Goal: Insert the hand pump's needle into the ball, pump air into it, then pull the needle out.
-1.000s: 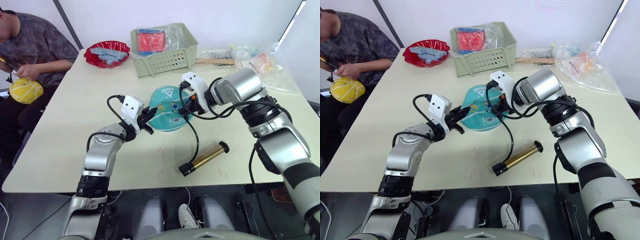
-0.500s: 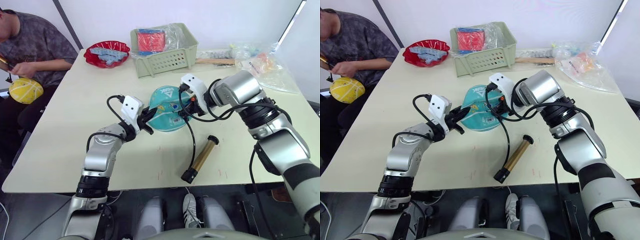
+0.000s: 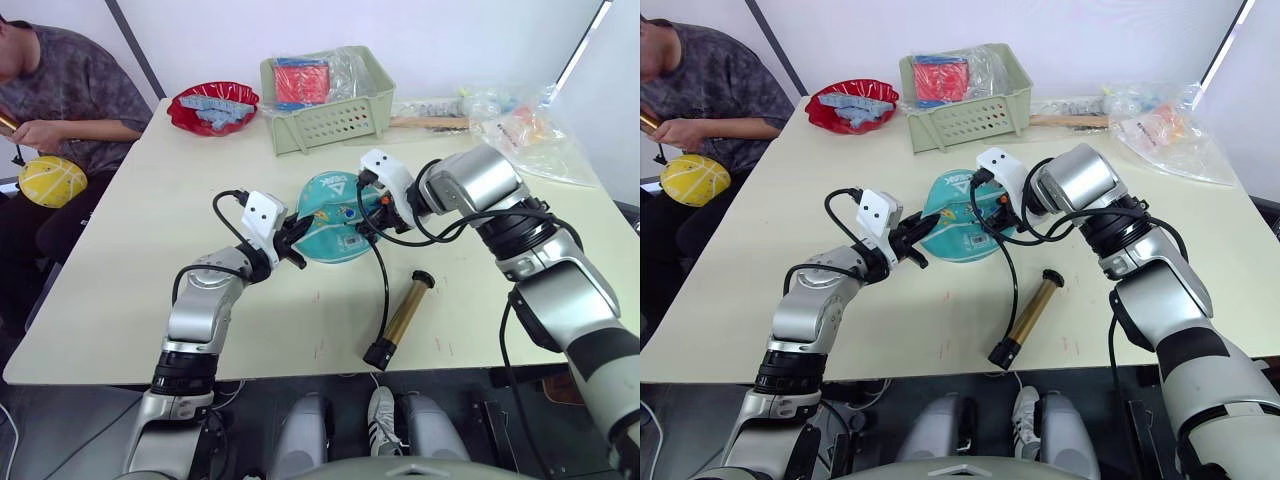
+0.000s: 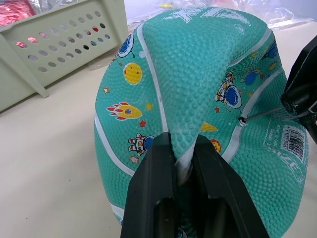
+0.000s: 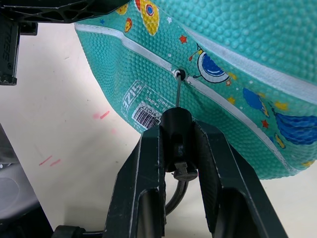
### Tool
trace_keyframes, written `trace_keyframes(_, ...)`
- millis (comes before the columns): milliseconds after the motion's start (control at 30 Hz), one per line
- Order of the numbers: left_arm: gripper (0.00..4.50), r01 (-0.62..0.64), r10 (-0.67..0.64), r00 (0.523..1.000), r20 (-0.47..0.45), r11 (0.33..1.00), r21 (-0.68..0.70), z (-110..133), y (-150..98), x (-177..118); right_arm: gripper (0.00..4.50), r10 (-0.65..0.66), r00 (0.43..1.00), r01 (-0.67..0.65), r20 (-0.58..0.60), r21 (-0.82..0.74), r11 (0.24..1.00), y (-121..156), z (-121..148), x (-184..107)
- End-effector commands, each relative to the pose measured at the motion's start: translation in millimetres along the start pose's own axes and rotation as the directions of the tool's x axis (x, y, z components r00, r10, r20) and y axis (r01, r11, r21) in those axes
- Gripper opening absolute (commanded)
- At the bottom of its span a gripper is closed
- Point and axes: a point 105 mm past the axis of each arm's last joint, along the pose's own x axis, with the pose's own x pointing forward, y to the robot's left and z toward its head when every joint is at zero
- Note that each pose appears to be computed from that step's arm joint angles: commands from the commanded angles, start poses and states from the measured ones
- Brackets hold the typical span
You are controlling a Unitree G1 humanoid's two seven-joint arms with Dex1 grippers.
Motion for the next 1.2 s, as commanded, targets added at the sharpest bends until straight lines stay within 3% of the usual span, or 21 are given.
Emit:
trace_keyframes(33, 0.06, 0.043, -0.043, 0.998, -0.035, 0.999, -0.012, -10.0, -11.4, 1.8, 0.33, -0.007, 1.0, 0.007, 0.003, -0.013, 1.0, 0.6, 2.1, 0.7)
trace_keyframes(533, 0.06, 0.118, -0.119, 0.992, -0.03, 0.993, -0.029, -13.4, -29.0, -0.3, 0.33, -0.007, 0.998, 0.004, -0.057, -0.041, 0.999, 8.1, 9.0, 14.9)
trace_keyframes(1200, 0.06, 0.2, -0.202, 0.979, -0.037, 0.979, -0.047, -16.8, -49.7, 2.3, 0.33, 0.07, 0.997, -0.069, -0.014, 0.053, 0.996, 31.5, 39.1, 24.4)
